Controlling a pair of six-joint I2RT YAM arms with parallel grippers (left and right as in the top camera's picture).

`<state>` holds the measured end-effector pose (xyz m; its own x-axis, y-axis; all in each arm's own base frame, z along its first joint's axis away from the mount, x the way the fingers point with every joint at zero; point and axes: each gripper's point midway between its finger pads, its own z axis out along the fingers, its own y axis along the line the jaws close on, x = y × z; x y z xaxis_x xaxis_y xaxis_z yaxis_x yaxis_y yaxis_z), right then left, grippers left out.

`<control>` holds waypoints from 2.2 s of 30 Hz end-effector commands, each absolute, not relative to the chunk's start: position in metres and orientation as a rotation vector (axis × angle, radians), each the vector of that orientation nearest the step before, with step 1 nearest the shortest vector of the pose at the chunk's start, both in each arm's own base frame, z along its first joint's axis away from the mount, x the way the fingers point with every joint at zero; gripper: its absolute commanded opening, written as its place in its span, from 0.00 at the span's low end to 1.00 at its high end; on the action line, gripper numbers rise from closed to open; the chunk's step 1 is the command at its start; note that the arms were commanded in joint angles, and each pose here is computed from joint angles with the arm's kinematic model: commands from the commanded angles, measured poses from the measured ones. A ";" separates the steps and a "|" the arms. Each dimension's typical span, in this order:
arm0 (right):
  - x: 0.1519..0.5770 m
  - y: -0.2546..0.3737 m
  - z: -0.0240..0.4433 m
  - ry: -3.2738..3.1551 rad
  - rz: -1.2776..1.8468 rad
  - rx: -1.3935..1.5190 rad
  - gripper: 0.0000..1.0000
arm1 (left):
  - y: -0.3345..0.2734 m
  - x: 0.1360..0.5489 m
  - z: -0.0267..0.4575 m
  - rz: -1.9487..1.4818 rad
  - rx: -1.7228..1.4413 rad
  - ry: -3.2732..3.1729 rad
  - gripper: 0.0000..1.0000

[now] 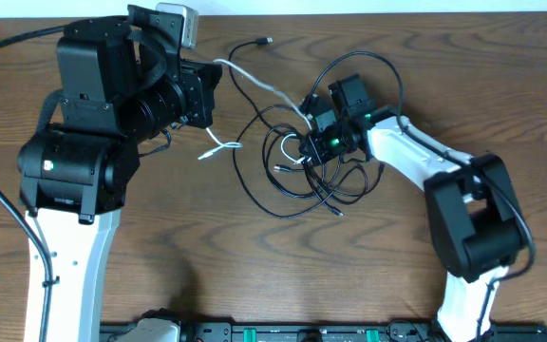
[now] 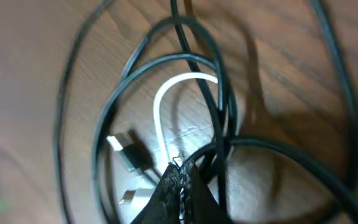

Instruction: Untangle cables

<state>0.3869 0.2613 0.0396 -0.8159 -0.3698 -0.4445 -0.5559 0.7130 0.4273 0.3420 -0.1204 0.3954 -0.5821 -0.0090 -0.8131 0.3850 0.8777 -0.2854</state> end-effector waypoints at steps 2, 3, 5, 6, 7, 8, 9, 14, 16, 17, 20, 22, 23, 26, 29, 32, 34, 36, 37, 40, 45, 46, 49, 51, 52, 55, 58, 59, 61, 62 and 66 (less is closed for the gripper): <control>0.395 0.255 0.136 2.434 0.824 -0.589 0.01 | -0.118 0.348 0.391 -0.534 0.260 2.149 0.07; 0.395 0.252 0.150 2.420 0.823 -0.550 0.01 | -0.118 0.349 0.389 -0.534 0.259 2.157 0.07; 0.392 0.245 0.173 2.405 0.826 -0.474 0.01 | -0.119 0.352 0.383 -0.535 0.257 2.174 0.07; 0.389 0.242 0.183 2.402 0.835 -0.442 0.01 | -0.119 0.355 0.379 -0.536 0.255 2.188 0.07; 0.388 0.235 0.188 2.425 0.825 -0.363 0.01 | -0.119 0.357 0.373 -0.537 0.253 2.203 0.07; 0.387 0.229 0.188 2.447 0.807 -0.304 0.01 | -0.120 0.359 0.368 -0.537 0.252 2.218 0.07; 0.387 0.222 0.187 2.473 0.777 -0.238 0.01 | -0.120 0.361 0.364 -0.538 0.250 2.232 0.07; 0.375 0.217 0.181 2.530 0.763 -0.233 0.01 | -0.122 0.371 0.341 -0.542 0.240 2.304 0.07; 0.371 0.218 0.180 2.544 0.783 -0.240 0.01 | -0.123 0.376 0.327 -0.545 0.234 2.349 0.08; 0.371 0.218 0.179 2.548 0.781 -0.240 0.01 | -0.124 0.378 0.318 -0.555 0.234 2.380 0.17; 0.371 0.217 0.179 2.548 0.780 -0.236 0.01 | -0.131 0.380 0.293 -0.605 0.236 2.466 0.53; 0.372 0.215 0.179 2.550 0.777 -0.229 0.01 | -0.135 0.382 0.279 -0.640 0.239 2.513 0.55; 0.373 0.212 0.178 2.555 0.775 -0.215 0.01 | -0.141 0.383 0.270 -0.681 0.264 2.536 0.55; 0.373 0.205 0.175 2.577 0.769 -0.171 0.01 | -0.159 0.382 0.255 -0.808 0.387 2.545 0.55; 0.371 0.201 0.169 2.610 0.769 -0.152 0.01 | -0.188 0.374 0.236 -1.076 0.572 2.506 0.55; 0.371 0.200 0.165 2.621 0.766 -0.148 0.01 | -0.207 0.363 0.222 -1.229 0.710 2.453 0.52; 0.372 0.200 0.162 2.628 0.765 -0.145 0.01 | -0.220 0.353 0.217 -1.295 0.785 2.422 0.49; 0.372 0.200 0.158 2.639 0.764 -0.143 0.01 | -0.229 0.345 0.215 -1.308 0.855 2.397 0.48; 0.372 0.200 0.156 2.644 0.763 -0.143 0.01 | -0.235 0.341 0.216 -1.306 0.900 2.380 0.48; 0.373 0.200 0.149 2.664 0.760 -0.137 0.01 | -0.251 0.329 0.215 -1.309 0.996 2.350 0.46; 0.374 0.200 0.147 2.667 0.756 -0.136 0.01 | -0.254 0.327 0.215 -1.296 1.016 2.347 0.40; 0.374 0.200 0.147 2.666 0.754 -0.136 0.01 | -0.251 0.329 0.215 -1.277 1.007 2.357 0.40; 0.378 0.202 0.149 2.643 0.757 -0.141 0.01 | -0.241 0.335 0.208 -1.169 0.959 2.428 0.39; 0.384 0.202 0.153 2.617 0.761 -0.141 0.01 | -0.239 0.337 0.203 -1.117 0.907 2.494 0.38; 0.386 0.200 0.155 2.607 0.770 -0.135 0.01 | -0.239 0.337 0.198 -1.093 0.877 2.530 0.38; 0.389 0.194 0.158 2.599 0.809 -0.113 0.01 | -0.255 0.337 0.188 -1.097 0.786 2.597 0.37; 0.391 0.185 0.158 2.603 0.826 -0.082 0.01 | -0.274 0.340 0.171 -1.104 0.703 2.619 0.36; 0.392 0.183 0.158 2.605 0.828 -0.075 0.01 | -0.275 0.343 0.163 -1.086 0.639 2.645 0.35; 0.392 0.181 0.158 2.605 0.835 -0.067 0.01 | -0.275 0.345 0.155 -1.095 0.570 2.663 0.34; 0.392 0.181 0.159 2.604 0.838 -0.066 0.01 | -0.275 0.348 0.148 -1.106 0.516 2.672 0.34; 0.392 0.181 0.159 2.604 0.840 -0.067 0.01 | -0.280 0.356 0.128 -1.116 0.418 2.674 0.34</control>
